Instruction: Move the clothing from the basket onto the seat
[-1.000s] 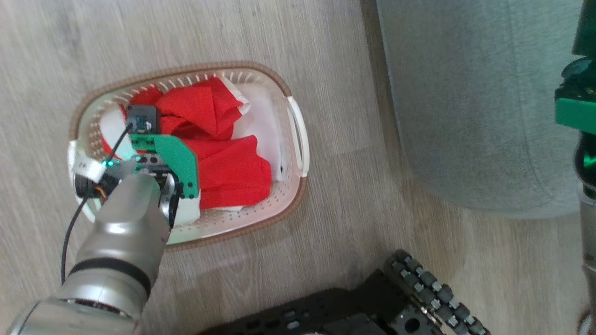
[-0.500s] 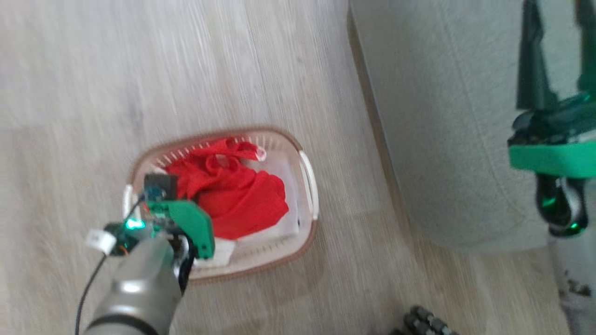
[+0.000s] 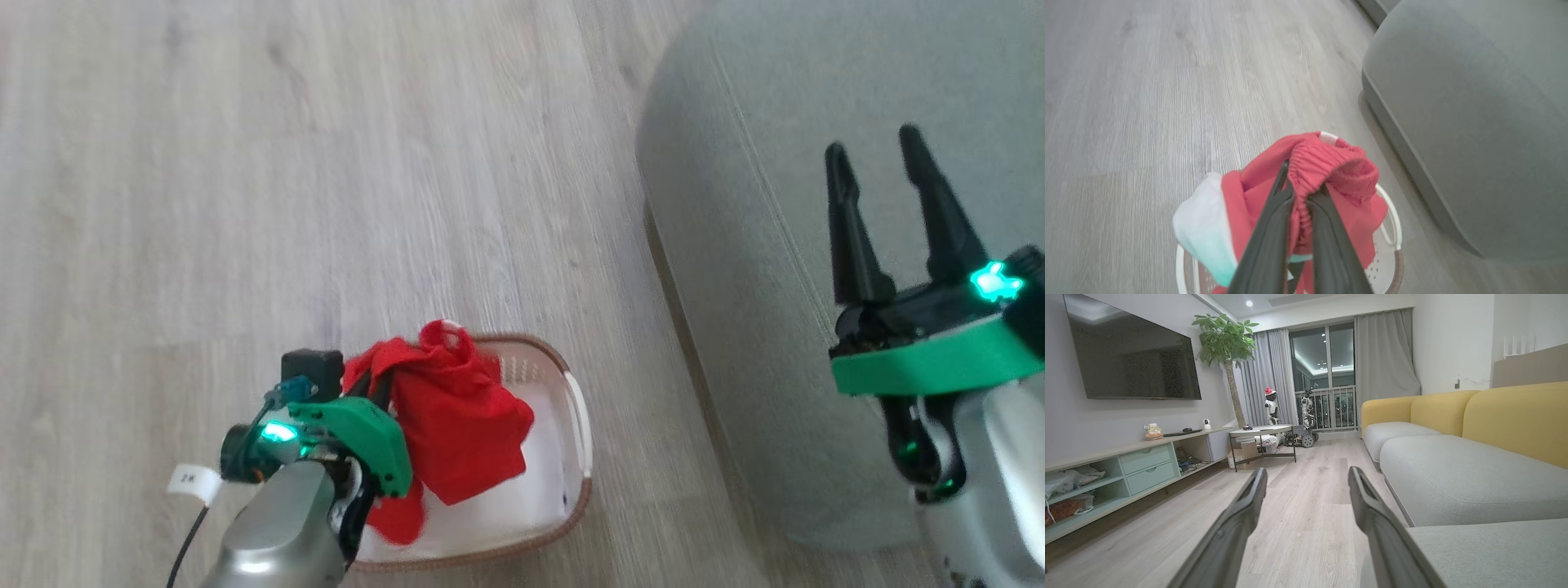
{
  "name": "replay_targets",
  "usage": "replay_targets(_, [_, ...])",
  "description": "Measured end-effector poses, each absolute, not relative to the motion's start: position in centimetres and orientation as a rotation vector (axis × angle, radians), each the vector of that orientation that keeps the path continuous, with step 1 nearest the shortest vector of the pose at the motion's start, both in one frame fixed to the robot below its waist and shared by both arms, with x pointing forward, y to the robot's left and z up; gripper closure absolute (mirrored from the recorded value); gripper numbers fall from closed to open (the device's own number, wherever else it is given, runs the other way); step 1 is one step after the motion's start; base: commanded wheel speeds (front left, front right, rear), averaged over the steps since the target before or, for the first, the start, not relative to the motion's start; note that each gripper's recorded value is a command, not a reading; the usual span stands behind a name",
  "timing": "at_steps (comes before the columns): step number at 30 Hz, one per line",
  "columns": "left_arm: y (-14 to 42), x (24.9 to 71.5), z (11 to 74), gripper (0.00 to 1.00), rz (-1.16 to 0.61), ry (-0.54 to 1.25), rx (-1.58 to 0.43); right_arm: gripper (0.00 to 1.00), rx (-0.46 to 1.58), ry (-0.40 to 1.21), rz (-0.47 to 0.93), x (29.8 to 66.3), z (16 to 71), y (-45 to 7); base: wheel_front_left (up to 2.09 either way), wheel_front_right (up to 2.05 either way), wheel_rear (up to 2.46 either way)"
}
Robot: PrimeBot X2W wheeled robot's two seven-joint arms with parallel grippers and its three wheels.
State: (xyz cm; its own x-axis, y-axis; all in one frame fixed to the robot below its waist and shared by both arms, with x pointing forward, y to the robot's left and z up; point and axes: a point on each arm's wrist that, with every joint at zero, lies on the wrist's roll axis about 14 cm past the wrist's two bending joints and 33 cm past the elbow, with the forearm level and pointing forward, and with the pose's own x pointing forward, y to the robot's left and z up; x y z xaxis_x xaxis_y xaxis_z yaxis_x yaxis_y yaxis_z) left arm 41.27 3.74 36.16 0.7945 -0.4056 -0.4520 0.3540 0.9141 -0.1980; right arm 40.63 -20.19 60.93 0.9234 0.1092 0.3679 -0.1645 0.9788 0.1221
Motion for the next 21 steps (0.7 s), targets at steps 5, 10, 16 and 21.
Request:
replay_targets(5, [4.1, 41.9, 40.8, 1.00, -0.390, 0.352, -0.166, 0.00, 0.166, -0.383, 0.167, 39.5, 61.4, -19.0, 0.00, 0.00, 0.00])
replay_targets(10, [4.3, 42.3, 44.2, 1.00, -0.388, 0.242, -0.179, 0.00, 0.170, -0.386, 0.190, 39.1, 61.5, -18.1, 0.00, 0.00, 0.00])
replay_targets(16, [3.7, 43.1, 50.5, 1.00, -0.420, 0.048, -0.195, 0.00, 0.178, -0.381, 0.211, 38.4, 61.4, -17.3, 0.00, 0.00, 0.00])
replay_targets(21, [2.9, 43.2, 56.0, 1.00, -0.457, -0.087, -0.200, 0.00, 0.192, -0.377, 0.229, 37.8, 61.3, -16.4, 0.00, 0.00, 0.00])
